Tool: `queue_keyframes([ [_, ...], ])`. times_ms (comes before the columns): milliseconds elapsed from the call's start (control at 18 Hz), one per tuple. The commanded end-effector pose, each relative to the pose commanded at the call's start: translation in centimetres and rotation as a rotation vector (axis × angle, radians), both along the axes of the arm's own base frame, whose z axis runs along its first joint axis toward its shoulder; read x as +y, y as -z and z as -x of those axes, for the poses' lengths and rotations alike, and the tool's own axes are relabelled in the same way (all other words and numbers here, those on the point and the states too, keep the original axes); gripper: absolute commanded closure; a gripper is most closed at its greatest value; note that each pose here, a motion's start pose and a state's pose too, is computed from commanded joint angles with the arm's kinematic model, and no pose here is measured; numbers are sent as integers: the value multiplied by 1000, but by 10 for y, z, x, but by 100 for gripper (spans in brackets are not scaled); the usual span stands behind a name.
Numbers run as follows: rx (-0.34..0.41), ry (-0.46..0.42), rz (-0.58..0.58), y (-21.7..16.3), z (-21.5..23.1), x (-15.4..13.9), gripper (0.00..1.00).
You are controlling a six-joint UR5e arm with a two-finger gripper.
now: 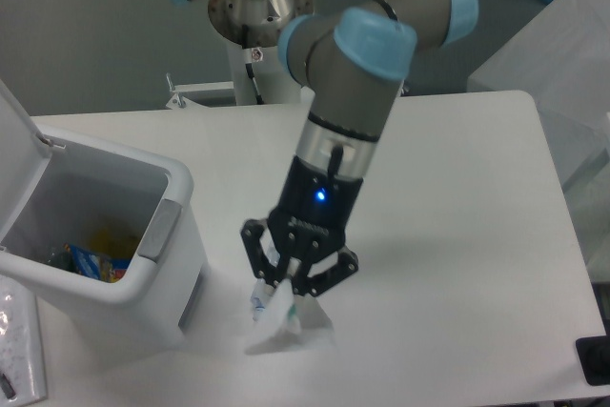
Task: Place the trash in the trash can
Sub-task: 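Lift the tissue and carry it over the white trash bin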
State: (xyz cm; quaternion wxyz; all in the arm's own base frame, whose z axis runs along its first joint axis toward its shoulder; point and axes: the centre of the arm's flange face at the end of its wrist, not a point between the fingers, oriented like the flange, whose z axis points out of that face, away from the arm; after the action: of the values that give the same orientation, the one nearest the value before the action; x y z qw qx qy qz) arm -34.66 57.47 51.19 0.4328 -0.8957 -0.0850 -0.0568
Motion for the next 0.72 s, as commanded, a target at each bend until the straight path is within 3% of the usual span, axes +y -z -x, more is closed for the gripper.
queue_keyframes([
  [389,-34,57,-57,-52,-87,6,100],
  [722,-61,113,-27,-37,-130,12,98],
])
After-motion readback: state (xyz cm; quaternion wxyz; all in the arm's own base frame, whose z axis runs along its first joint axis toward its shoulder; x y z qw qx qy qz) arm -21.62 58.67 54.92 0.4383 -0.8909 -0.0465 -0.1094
